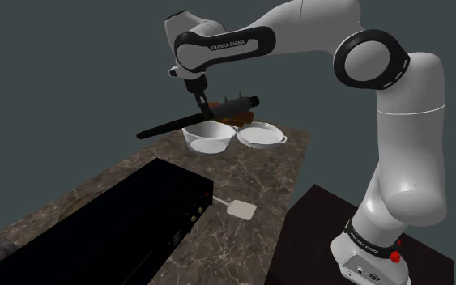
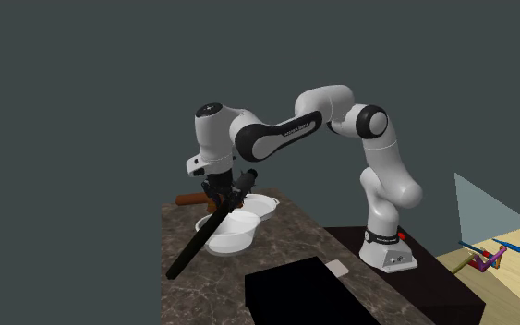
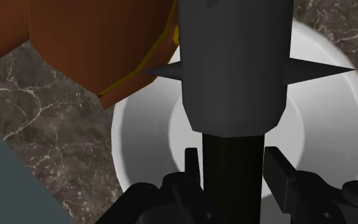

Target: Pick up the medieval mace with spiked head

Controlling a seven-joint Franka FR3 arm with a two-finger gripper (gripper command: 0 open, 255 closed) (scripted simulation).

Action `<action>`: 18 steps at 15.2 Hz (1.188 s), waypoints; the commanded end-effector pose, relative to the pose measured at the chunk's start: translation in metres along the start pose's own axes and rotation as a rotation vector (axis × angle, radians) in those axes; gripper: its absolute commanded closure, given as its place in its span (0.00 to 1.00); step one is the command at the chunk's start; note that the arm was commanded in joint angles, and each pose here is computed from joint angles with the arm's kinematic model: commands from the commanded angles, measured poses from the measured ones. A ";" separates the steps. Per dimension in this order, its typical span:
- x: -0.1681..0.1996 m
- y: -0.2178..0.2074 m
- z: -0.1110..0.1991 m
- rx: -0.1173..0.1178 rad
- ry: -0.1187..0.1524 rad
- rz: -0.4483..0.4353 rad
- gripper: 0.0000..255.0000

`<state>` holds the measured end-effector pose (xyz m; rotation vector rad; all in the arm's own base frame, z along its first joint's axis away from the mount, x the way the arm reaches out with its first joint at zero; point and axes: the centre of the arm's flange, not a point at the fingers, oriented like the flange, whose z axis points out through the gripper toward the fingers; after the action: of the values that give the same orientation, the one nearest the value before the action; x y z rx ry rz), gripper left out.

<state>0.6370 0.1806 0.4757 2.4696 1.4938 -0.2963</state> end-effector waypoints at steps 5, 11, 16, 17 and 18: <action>-0.005 0.001 -0.014 0.001 -0.002 0.001 1.00; -0.015 0.005 -0.044 0.001 -0.002 0.001 1.00; -0.022 0.007 -0.069 0.001 -0.002 0.001 1.00; -0.024 0.008 -0.074 0.001 -0.002 0.001 1.00; -0.024 0.008 -0.075 0.001 -0.002 0.001 1.00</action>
<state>0.6366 0.1795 0.5517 2.4700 1.4930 -0.2995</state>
